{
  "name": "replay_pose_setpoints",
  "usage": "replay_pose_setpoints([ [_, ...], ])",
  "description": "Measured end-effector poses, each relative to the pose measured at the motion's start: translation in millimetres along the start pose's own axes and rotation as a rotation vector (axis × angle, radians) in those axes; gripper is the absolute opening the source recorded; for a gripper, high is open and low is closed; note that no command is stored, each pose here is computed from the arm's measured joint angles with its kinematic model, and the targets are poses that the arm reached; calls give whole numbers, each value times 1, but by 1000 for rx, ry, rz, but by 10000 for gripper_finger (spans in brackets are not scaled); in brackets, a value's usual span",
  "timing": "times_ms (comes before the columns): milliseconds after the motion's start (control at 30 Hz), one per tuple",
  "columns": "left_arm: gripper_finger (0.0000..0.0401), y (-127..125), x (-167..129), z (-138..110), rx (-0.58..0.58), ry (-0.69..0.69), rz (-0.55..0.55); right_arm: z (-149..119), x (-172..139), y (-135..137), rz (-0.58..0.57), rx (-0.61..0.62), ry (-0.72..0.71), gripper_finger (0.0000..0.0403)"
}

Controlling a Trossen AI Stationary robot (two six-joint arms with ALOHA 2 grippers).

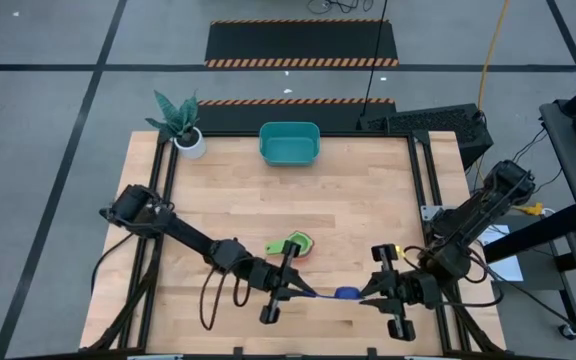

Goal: Nest measuring cups in basket
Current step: Stack the dark blue measuring cup on top of the green measuring cup

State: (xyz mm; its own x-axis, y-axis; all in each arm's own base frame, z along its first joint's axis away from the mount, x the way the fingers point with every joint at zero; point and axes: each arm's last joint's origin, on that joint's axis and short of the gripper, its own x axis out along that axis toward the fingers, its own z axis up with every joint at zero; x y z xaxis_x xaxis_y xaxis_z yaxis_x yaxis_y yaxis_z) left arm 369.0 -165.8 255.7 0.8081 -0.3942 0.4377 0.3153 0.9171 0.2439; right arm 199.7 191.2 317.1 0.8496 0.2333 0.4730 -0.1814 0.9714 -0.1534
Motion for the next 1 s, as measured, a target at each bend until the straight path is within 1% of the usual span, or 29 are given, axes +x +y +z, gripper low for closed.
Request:
replay_pose_setpoints([
  [133,6,3,1,14,-74,70,-4,5,-5,2,-82,-16,73,70],
  [233,6,6,0,31,-125,143,29,12,-12,5,-120,-47,138,93],
  [367,5,6,-5,55,-117,265,79,21,-23,6,-180,-85,247,120],
  [500,5,5,-13,74,-113,384,125,31,-35,4,-254,-93,340,134],
  [633,4,1,-22,82,-129,485,148,35,-42,3,-313,-104,399,136],
  [733,6,-1,-28,85,-181,550,157,38,-45,3,-337,-100,410,137],
  [900,5,-5,-30,79,-270,604,177,39,-47,5,-361,-124,433,137],
  [1000,6,-10,-36,67,-318,688,210,40,-49,5,-381,-129,444,137],
])
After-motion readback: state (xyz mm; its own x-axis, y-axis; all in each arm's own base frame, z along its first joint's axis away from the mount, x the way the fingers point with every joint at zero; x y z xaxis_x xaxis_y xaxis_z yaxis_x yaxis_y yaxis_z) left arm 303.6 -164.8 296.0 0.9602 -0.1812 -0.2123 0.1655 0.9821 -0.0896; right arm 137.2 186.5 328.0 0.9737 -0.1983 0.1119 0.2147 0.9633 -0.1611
